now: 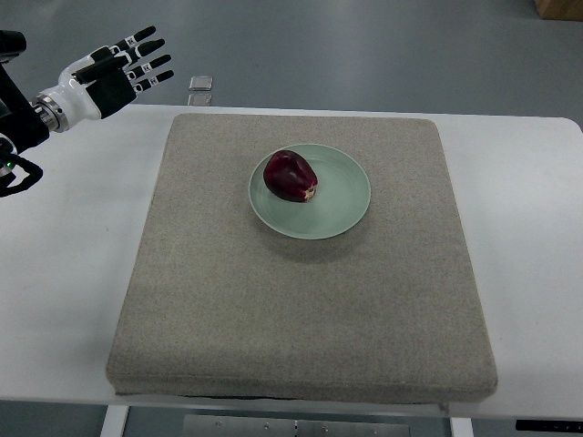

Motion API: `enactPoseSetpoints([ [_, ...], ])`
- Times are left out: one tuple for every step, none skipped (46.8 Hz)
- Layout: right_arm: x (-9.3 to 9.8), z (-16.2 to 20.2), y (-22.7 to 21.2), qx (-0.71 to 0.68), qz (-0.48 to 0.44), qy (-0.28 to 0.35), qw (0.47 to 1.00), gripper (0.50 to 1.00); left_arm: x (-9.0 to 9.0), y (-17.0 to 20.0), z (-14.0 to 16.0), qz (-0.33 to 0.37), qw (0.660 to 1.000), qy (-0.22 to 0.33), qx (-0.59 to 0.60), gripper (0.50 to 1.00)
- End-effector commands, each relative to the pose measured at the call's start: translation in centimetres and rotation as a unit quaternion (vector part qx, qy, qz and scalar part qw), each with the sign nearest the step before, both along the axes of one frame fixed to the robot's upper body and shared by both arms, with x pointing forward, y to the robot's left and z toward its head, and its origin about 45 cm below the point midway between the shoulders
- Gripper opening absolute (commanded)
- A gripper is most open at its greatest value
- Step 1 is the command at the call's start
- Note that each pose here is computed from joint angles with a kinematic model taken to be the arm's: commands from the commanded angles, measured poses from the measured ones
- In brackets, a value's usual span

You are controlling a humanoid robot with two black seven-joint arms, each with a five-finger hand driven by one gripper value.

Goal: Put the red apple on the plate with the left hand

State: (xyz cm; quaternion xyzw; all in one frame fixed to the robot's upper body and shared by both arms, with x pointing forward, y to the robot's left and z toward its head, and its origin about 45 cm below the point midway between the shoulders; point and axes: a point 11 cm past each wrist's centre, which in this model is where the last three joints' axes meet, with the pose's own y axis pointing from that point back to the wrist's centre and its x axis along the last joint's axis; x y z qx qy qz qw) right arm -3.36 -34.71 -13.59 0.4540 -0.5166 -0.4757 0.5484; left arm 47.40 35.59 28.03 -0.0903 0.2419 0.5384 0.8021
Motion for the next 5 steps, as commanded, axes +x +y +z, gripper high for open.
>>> enactPoseSetpoints([
  [-0.13,0.0,0.0,0.0,0.001,0.002,1.0,0.932,0.0,0.02,-0.02,0.001,1.0,0.0,0.001,0.996],
  [-0.13,0.0,0.0,0.0,-0.001,0.002,1.0,0.932,0.0,0.01,-0.03,0.0,1.0,0.001,0.001,0.996],
  [-0.13,0.0,0.0,0.0,-0.001,0.002,1.0,0.93,0.03,-0.01,0.04,0.0,1.0,0.0,0.001,0.999],
  [-0.13,0.0,-0.02,-0.001,-0.001,0.002,1.0,0.93,0.0,0.02,-0.02,0.001,1.0,0.0,0.001,0.996],
  [-0.14,0.01,-0.02,-0.001,-0.001,0.002,1.0,0.932,0.0,0.01,-0.03,0.0,1.0,0.001,0.001,0.996],
])
